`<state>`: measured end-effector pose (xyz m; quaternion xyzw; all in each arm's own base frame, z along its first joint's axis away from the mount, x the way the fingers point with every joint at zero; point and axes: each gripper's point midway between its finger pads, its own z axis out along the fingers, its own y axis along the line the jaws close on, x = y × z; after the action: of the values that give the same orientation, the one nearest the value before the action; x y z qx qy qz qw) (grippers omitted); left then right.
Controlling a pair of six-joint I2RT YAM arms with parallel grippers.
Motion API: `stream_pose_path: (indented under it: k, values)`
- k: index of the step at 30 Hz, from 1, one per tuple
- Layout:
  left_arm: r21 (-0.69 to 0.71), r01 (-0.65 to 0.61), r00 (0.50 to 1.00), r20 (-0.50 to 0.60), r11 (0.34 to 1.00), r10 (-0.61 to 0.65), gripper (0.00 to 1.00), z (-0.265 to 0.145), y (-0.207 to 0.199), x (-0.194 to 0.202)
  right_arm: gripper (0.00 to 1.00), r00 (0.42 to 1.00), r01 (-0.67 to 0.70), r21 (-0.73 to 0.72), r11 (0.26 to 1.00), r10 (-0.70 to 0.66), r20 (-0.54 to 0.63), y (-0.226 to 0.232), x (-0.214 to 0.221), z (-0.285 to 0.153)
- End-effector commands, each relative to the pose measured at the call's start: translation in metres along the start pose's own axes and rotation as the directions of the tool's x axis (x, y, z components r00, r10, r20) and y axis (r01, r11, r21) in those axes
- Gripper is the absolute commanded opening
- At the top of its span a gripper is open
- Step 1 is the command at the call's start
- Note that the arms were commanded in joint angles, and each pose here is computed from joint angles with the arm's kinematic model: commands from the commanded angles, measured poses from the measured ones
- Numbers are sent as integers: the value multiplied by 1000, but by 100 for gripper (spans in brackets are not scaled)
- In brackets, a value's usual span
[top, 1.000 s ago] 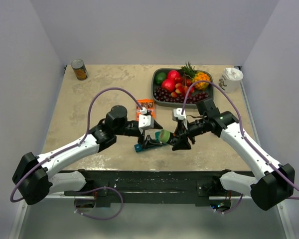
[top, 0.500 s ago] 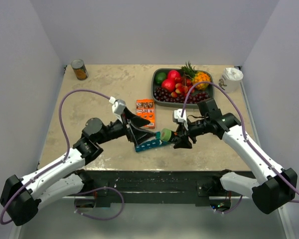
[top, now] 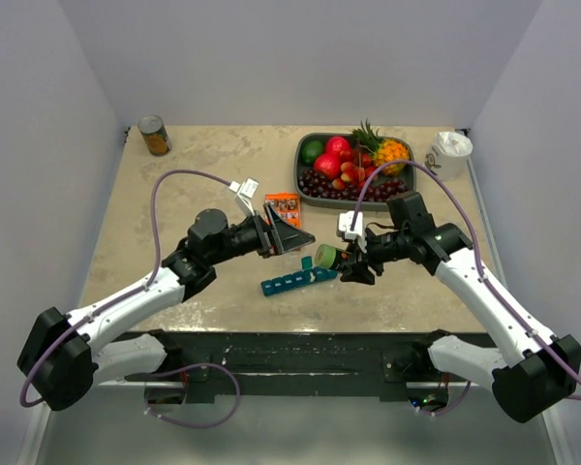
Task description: Sort the pills into containers
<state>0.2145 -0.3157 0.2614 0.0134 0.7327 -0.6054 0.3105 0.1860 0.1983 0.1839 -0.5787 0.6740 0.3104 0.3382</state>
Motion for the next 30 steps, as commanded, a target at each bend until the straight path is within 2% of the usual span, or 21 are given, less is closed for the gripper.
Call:
stream_pose_path:
  k: [1,5,7,14,17,25,28,30]
  values:
    - [40,30,999,13,999,-31,96,12,-22,-7,0,998,46,31,998,-47,36,-5,-10,-2]
    - [24,28,999,-20,999,-27,93,24,-22,2,0,998,46,26,999,-47,36,-4,-10,-1]
    - [10,22,999,-47,1000,-21,86,30,-18,8,0,998,45,26,999,-46,36,-5,-10,-1]
    - [-38,-17,993,-116,999,12,76,36,-7,22,0,998,44,25,999,-45,41,-4,-11,-1]
    - [-36,-23,988,-153,999,17,64,35,-4,30,0,998,42,22,999,-43,44,-4,-12,-1]
    - [57,-77,963,-254,995,89,44,34,-11,51,0,998,24,8,1000,-25,57,-2,-14,1]
    - [118,-103,951,-278,988,133,43,31,-14,59,0,998,16,4,1000,-16,58,-2,-14,2]
    - [129,-110,944,-298,985,144,48,31,-11,63,0,998,13,5,1000,-13,57,-3,-14,2]
